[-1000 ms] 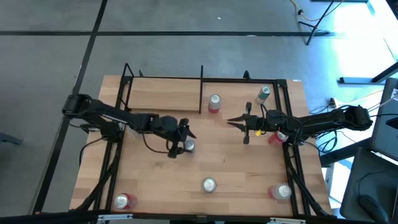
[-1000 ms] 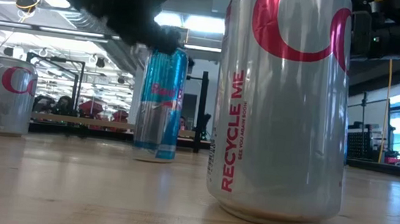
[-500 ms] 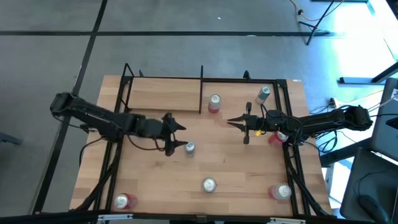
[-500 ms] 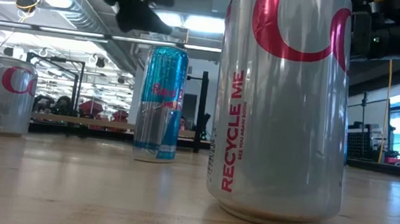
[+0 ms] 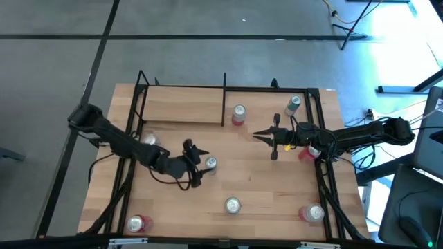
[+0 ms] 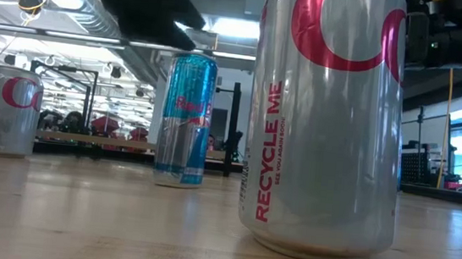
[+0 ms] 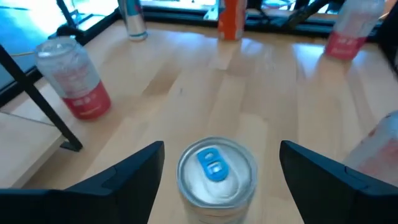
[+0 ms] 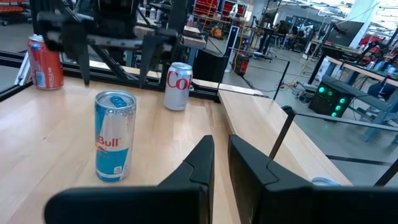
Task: Place canned beverage on shelf
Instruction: Put the bottom blue soda can on the shelf
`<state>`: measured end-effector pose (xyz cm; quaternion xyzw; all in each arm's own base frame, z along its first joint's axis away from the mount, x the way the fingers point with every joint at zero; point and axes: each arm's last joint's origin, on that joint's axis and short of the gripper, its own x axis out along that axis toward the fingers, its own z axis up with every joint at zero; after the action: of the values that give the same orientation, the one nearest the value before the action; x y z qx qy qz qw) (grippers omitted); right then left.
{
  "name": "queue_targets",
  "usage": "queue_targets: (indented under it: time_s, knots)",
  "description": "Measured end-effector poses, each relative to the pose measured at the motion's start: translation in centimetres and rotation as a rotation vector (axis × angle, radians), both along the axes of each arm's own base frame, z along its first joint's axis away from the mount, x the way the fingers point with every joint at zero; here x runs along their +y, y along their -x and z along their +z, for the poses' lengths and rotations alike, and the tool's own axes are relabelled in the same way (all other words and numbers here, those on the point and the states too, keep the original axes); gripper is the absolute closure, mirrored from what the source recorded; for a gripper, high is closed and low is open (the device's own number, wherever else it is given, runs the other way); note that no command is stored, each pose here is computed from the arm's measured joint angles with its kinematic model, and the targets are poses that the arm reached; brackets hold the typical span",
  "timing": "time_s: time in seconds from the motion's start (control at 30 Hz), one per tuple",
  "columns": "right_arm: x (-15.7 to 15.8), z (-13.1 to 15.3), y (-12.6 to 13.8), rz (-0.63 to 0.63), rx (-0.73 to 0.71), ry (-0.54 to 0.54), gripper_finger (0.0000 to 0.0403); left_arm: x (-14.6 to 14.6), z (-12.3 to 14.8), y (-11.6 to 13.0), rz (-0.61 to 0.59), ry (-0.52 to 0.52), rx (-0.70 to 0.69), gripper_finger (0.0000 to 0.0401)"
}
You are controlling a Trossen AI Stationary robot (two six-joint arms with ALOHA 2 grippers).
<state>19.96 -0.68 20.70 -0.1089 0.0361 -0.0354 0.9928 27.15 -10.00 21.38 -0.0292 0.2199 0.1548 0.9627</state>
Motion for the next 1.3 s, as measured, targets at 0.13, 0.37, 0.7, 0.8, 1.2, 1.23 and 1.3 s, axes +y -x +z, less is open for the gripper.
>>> queue_targets:
  time_s: [0.13, 0.37, 0.7, 0.8, 1.2, 1.23, 1.3]
  knots:
    - [0.0, 0.0, 0.0, 0.0, 0.0, 0.0, 0.0364, -0.1, -0.5, -0.5, 0.006, -0.001, -0.007, 0.0097]
    - [0.0, 0.0, 0.0, 0.0, 0.0, 0.0, 0.0364, 0.5, -1.0, -0.8, 0.002, 0.015, 0.023, 0.0097]
    - [0.0, 0.0, 0.0, 0.0, 0.0, -0.001, 0.0364, 0.8, -3.5, -1.8, 0.01, 0.019, 0.101, 0.0099]
    - [0.0, 0.0, 0.0, 0.0, 0.0, 0.0, 0.0364, 1.0, -3.5, -2.0, -0.017, 0.006, 0.111, 0.0121]
    - [0.0, 0.0, 0.0, 0.0, 0.004, -0.002, 0.0364, 2.8, -1.0, -1.7, -0.155, -0.086, 0.098, 0.0215]
    - [0.0, 0.0, 0.0, 0.0, 0.005, -0.002, 0.0364, 3.2, -0.2, -1.4, -0.154, -0.101, 0.082, 0.0215]
    - [0.0, -0.1, 0.0, 0.0, 0.009, -0.003, 0.0364, 4.3, 1.6, -0.7, -0.157, -0.117, 0.047, 0.0215]
